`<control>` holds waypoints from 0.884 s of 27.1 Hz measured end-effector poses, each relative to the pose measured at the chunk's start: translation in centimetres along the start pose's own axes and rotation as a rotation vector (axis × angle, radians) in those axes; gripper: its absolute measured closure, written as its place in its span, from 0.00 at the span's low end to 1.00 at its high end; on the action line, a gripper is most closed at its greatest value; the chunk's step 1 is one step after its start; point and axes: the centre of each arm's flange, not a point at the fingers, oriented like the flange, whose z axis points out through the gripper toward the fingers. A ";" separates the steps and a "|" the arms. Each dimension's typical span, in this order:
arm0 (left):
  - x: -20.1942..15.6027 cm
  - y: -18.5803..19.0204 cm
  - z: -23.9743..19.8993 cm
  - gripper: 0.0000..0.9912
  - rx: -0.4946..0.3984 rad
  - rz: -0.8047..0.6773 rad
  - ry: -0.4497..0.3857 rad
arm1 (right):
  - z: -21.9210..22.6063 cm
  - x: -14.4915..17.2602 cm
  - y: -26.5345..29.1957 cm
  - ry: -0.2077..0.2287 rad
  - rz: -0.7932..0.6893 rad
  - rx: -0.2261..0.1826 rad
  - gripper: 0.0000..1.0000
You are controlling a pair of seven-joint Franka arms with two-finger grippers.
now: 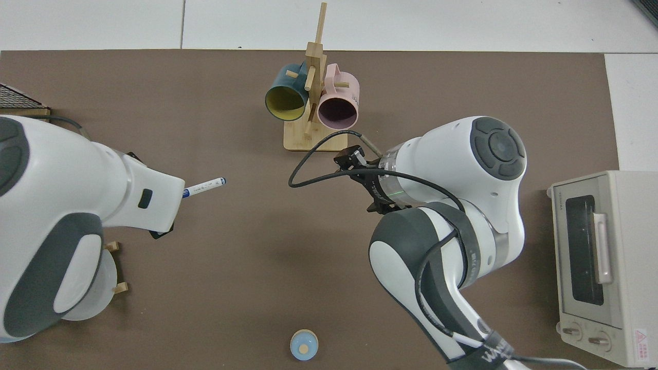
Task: Put markers into pen holder
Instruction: 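Pull the marker back with the left gripper while the right gripper retracts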
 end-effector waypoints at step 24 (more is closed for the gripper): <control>-22.9 -14.7 -2.6 0.84 0.190 0.218 -0.362 | -14.7 11.8 9.4 0.315 -0.970 -0.383 0.00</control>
